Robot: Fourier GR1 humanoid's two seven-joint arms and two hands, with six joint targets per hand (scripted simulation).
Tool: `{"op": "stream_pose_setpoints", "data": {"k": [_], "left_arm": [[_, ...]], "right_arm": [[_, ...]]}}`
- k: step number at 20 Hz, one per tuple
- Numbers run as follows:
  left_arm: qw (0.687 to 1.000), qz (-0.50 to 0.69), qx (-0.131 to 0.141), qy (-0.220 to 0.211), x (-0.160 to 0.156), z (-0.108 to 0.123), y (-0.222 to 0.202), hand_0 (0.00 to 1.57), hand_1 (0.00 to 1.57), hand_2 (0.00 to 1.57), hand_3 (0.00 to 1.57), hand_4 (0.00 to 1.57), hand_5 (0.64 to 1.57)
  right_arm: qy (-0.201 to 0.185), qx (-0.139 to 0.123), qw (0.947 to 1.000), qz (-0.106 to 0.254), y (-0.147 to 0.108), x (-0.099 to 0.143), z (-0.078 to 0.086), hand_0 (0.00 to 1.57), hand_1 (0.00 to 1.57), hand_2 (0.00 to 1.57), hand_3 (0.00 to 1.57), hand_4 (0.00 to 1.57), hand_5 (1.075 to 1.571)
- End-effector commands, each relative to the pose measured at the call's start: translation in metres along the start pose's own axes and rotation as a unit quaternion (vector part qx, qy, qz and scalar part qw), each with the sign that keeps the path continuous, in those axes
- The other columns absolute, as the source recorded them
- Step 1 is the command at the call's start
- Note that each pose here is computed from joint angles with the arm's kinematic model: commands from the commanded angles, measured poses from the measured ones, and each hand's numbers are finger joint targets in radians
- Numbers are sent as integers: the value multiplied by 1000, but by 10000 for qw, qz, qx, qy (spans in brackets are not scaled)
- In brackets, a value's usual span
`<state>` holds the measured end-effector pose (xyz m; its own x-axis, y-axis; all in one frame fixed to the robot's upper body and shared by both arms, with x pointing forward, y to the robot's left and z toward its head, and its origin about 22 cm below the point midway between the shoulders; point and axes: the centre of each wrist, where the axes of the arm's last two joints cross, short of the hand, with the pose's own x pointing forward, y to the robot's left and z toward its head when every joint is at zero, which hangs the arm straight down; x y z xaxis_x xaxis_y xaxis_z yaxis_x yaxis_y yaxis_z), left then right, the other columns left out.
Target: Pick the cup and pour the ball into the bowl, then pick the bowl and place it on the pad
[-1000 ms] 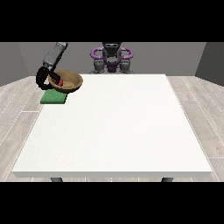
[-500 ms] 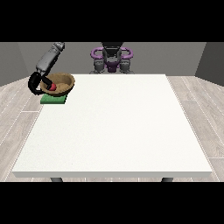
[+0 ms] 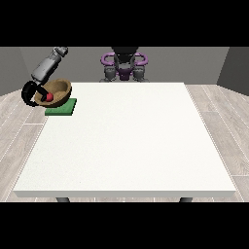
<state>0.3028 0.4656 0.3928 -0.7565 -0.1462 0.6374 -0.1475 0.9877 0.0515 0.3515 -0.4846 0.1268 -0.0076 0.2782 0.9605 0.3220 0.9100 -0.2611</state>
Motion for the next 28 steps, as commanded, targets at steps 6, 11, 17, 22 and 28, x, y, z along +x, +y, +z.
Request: {"op": "stream_pose_setpoints", "data": {"k": [6, 11, 17, 22, 28], "left_arm": [[9979, -55, 116, 637, -58, 23, -1, 0, 0, 0, 0, 0, 1535], [9989, -33, 111, 450, -51, 24, 3, 0, 0, 0, 0, 0, 1525], [9998, -47, 40, 214, -20, 13, 2, 0, 0, 0, 0, 0, 1526], [9996, -49, 60, 288, -26, 21, 2, 0, 0, 0, 0, 0, 1515], [9999, -93, 18, 95, -9, 19, 4, 0, 0, 0, 0, 0, 1514]], "right_arm": [[343, 485, 9975, 390, 42, 14, -12, 1571, 1571, 1571, 1301, 1240, 1570], [450, 497, 9977, -23, 37, -5, -7, 1571, 1571, 1571, 1298, 1177, 1569], [1030, 258, 9906, -858, 24, -31, 1, 1571, 1571, 1571, 1401, 1015, 1568], [1011, -704, 9916, -390, 1, -34, 9, 1054, 1054, 1088, 1028, 0, 1545], [817, -779, 9921, -543, -35, -1, 2, 685, 685, 559, 952, 0, 1531]]}}
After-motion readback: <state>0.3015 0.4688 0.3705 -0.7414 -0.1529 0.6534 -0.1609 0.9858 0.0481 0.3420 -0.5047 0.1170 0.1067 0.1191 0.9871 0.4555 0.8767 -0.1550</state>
